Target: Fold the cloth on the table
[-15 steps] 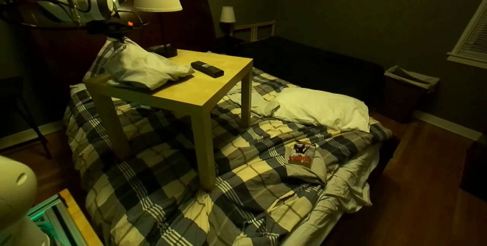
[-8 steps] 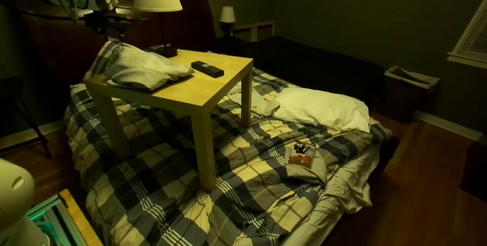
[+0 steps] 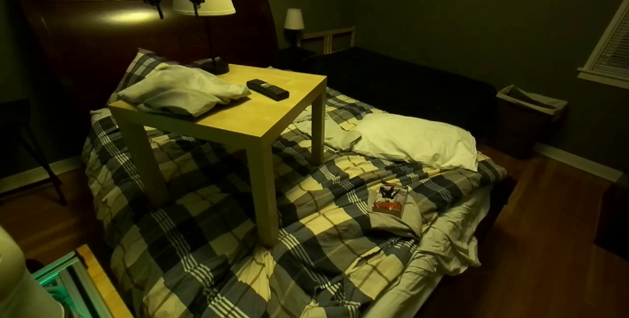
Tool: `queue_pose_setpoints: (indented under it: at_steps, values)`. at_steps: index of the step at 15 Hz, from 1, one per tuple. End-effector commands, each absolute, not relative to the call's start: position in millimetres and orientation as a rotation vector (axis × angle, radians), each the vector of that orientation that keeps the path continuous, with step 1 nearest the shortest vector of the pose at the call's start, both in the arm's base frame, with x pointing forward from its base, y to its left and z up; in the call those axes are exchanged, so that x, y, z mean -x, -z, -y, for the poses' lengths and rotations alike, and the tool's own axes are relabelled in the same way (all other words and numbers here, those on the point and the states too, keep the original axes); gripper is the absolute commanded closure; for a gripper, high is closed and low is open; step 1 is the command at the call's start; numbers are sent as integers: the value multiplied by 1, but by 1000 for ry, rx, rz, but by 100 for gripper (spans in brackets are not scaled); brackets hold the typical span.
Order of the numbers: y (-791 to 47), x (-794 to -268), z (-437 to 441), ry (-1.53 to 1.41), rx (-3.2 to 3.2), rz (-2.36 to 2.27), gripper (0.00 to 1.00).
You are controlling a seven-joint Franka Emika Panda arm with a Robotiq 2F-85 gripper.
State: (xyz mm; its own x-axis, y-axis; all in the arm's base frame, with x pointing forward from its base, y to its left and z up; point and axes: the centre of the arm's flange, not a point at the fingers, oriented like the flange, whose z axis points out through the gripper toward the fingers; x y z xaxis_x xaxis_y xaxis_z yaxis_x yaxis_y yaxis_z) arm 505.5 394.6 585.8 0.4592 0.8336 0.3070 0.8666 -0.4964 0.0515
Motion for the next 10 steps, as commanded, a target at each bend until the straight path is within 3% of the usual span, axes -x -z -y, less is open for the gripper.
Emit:
queue_pose_setpoints:
  at_steps: [1, 7, 8, 10]
  values:
    - [-602, -490, -297, 373, 2794, 1422, 0]
    - [-609, -456, -160, 269, 3007, 1083, 0]
    - [-621, -491, -194, 300, 2956, 1153, 0]
    - [-625, -486, -180, 311, 2970, 1127, 0]
